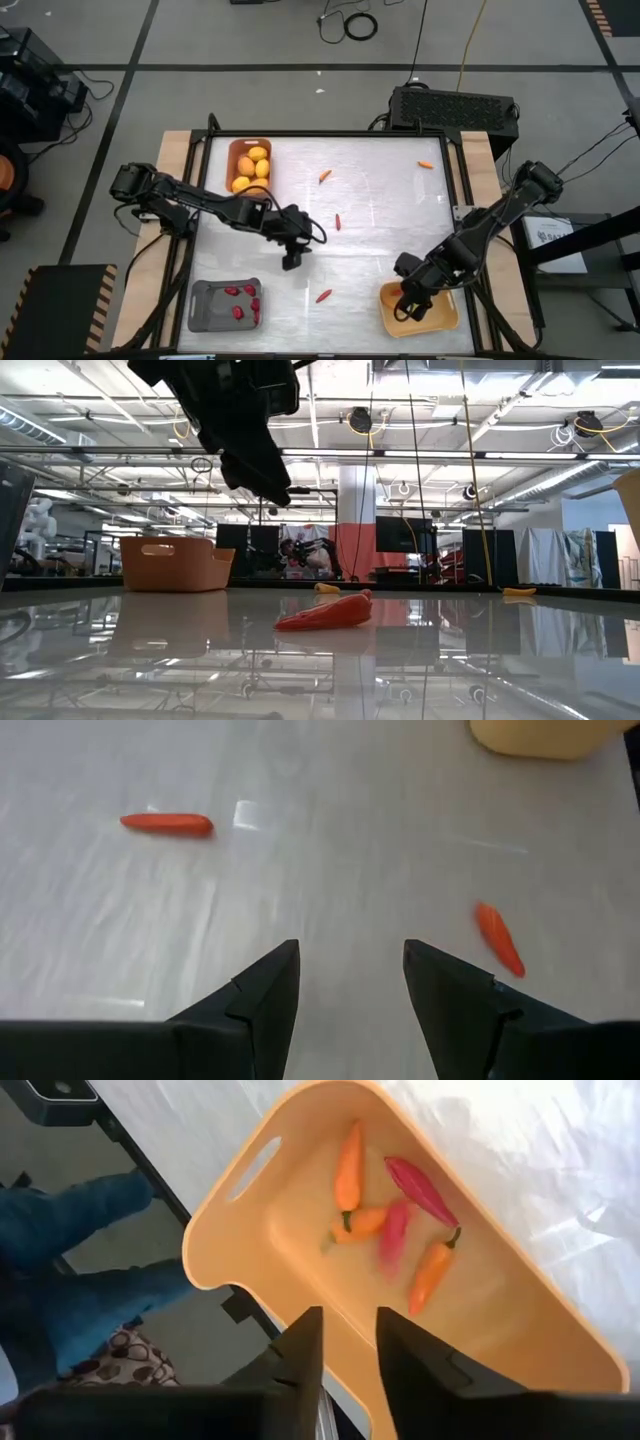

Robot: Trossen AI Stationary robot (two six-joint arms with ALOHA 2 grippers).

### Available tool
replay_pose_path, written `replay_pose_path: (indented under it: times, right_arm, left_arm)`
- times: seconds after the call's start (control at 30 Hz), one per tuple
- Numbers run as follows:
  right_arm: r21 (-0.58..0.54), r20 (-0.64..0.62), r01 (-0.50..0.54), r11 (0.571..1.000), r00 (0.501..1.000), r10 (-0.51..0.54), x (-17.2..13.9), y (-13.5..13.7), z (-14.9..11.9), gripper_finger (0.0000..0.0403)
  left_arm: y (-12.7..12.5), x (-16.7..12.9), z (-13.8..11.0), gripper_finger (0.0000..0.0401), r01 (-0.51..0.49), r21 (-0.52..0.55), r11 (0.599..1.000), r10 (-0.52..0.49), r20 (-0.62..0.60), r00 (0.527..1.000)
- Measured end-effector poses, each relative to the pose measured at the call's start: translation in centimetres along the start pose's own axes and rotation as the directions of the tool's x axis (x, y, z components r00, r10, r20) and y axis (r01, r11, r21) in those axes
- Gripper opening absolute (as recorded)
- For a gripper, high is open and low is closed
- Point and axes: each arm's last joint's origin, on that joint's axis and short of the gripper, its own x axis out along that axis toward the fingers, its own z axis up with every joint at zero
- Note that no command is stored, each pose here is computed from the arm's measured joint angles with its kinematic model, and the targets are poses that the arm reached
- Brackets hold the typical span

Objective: Sort produce into baskets
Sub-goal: Put the red chili pepper into the yellow bin, then put the orange chili pepper into the yellow bin

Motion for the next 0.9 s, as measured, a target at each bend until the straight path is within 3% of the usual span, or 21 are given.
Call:
replay_pose_path:
  times: [0.1, 0.23, 0.43, 0.6, 0.9]
  right_arm:
    - [0.0, -0.008, -0.002, 1.0, 1.0, 0.002, 0.0, 0.0, 0.0, 0.0117]
    - [-0.015, -0.03, -0.012, 1.0, 0.999, 0.011, 0.0, 0.0, 0.1, 0.0143]
    - [-0.028, 0.027, -0.016, 0.999, 0.999, 0.017, -0.4, -0.4, 2.2, 0.0148]
    - [0.009, 0.265, -0.014, 1.0, 0.964, 0.011, -1.5, -1.4, 6.7, 0.0137]
    - [0.0, 0.598, -0.04, 0.999, 0.801, 0.032, -3.5, -4.6, 17.3, 0.0125]
  left_arm:
    - [0.1, 0.0, -0.3, 0.0187, -0.004, -0.02, 1.0, 0.003, -0.034, 0.999]
    - [0.0, -0.2, -0.9, 0.0187, 0.062, -0.086, 0.994, -0.072, -0.12, 0.99]
    - [-0.2, -0.7, -2.6, 0.0187, -0.006, -0.149, 0.989, -0.036, -0.277, 0.96]
    - [-1.2, -1.4, -3.8, 0.0187, -0.074, -0.094, 0.993, 0.039, -0.333, 0.942]
    - [-3.2, -4.5, -4.4, 0.0187, -0.192, -0.062, 0.979, 0.173, -0.238, 0.956]
